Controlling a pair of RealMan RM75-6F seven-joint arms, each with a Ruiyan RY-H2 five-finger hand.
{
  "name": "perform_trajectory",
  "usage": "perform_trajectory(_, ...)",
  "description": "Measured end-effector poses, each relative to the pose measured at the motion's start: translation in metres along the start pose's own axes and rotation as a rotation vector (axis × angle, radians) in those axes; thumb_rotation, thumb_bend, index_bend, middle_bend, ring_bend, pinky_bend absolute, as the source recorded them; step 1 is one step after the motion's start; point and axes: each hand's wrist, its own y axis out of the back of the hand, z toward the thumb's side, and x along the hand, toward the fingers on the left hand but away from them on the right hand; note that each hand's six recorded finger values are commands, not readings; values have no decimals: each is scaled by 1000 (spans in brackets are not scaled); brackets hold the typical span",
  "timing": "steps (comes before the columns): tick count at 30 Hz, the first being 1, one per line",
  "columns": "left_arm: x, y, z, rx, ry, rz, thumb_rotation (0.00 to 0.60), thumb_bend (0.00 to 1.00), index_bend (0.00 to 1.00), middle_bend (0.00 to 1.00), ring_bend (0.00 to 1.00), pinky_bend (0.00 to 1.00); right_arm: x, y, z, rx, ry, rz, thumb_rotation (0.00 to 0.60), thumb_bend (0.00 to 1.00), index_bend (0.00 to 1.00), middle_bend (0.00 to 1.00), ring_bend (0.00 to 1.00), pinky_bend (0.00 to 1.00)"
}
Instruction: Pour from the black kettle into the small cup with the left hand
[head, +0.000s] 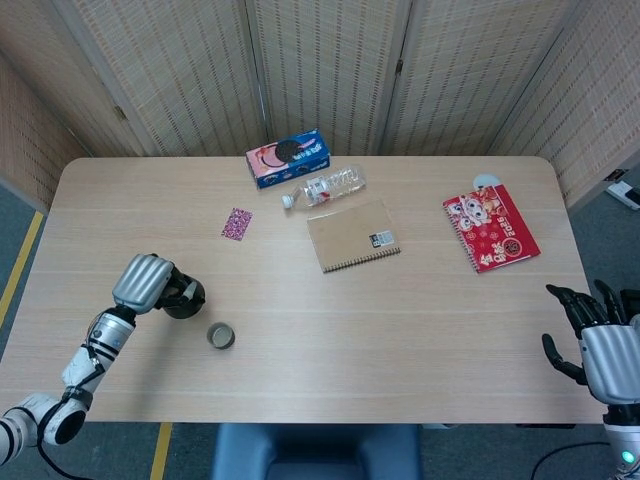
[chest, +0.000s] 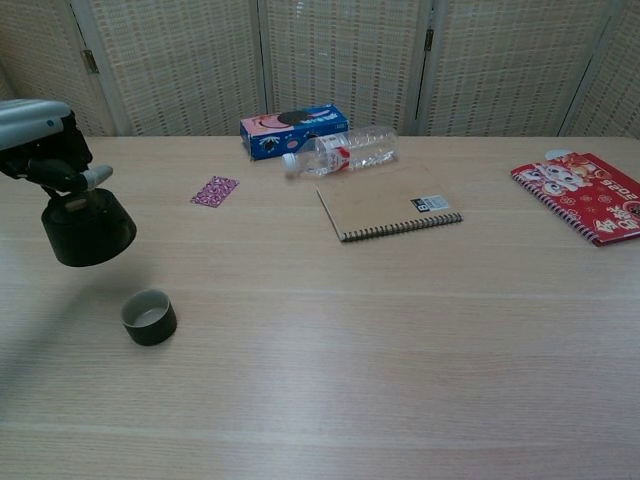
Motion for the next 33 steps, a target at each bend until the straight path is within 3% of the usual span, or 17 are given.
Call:
perform_trajectory(17, -20, -11, 18, 135, -59, -7, 401, 527, 1000, 1000, 994, 584, 0, -3, 4, -14, 19, 22, 578, 450, 143, 246, 226, 47)
perform_trajectory(33, -28, -17, 28, 163, -67, -12, 472, 552, 1000, 1000, 994, 585, 2, -4, 3, -16, 16, 19, 587, 450, 143, 246, 224, 47)
